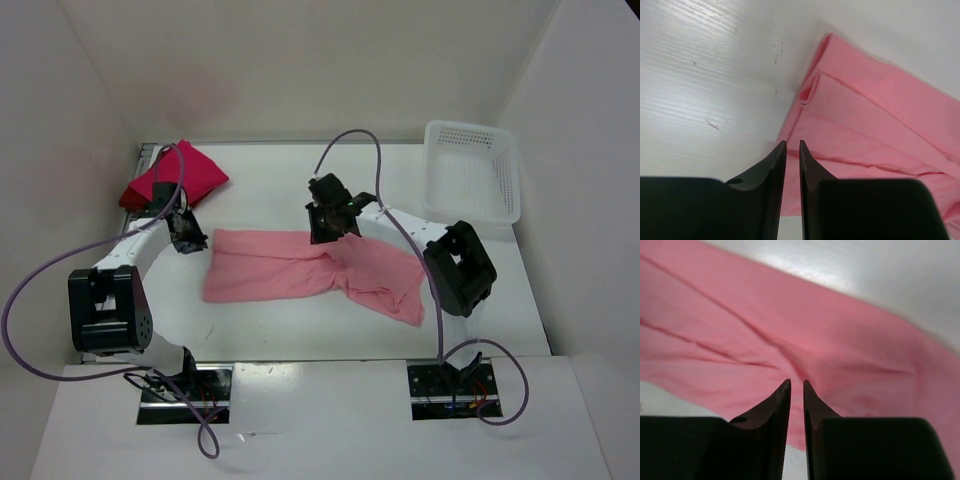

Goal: Fold and stack the t-shirts
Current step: Fold the other side of the tshirt into a rectangle

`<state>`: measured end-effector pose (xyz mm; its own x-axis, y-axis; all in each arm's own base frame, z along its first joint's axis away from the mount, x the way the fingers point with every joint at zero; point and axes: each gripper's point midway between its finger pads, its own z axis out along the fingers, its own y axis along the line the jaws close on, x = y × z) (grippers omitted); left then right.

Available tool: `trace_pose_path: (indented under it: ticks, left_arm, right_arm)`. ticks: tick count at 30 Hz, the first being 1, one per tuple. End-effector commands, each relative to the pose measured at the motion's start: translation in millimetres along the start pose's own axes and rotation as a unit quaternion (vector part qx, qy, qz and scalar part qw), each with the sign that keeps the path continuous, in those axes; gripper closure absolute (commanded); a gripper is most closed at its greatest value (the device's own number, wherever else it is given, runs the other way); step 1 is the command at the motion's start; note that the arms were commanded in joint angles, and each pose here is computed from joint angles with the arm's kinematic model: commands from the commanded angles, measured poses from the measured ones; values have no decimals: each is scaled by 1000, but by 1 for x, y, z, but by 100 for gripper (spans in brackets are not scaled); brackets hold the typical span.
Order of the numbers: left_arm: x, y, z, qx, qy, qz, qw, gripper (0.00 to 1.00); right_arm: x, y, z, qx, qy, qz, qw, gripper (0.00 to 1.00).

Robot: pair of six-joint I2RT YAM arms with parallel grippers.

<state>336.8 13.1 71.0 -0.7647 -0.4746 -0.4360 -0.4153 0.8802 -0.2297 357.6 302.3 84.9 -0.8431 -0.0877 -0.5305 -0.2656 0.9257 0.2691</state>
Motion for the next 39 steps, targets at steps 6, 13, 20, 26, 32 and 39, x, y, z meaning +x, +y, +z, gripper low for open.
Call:
trace_pose_path:
  ticks: [6,13,20,26,32,39]
  left_arm:
    - [-27,-26,-1,50,-22,-10,998,79]
    - [-29,-33,5,49,-18,4,999,79]
    - [-38,-39,4,57,-25,9,998,79]
    - [-40,-39,8,57,-24,9,998,79]
    - [-47,-49,24,72,-22,-13,997,78]
    - [-59,-48,19,58,-29,-7,998,77]
  right_arm:
    - [42,108,-3,-106,36,-58,992,100]
    - [87,174,39,-130,72,-73,986,100]
    - [127,199,51,-138,102,-80,982,100]
    - [156,224,26,-163,119,-105,974,98]
    - [96,220,2,-157,64,-103,980,88]
    - [44,206,14,-147,28,-91,985,83]
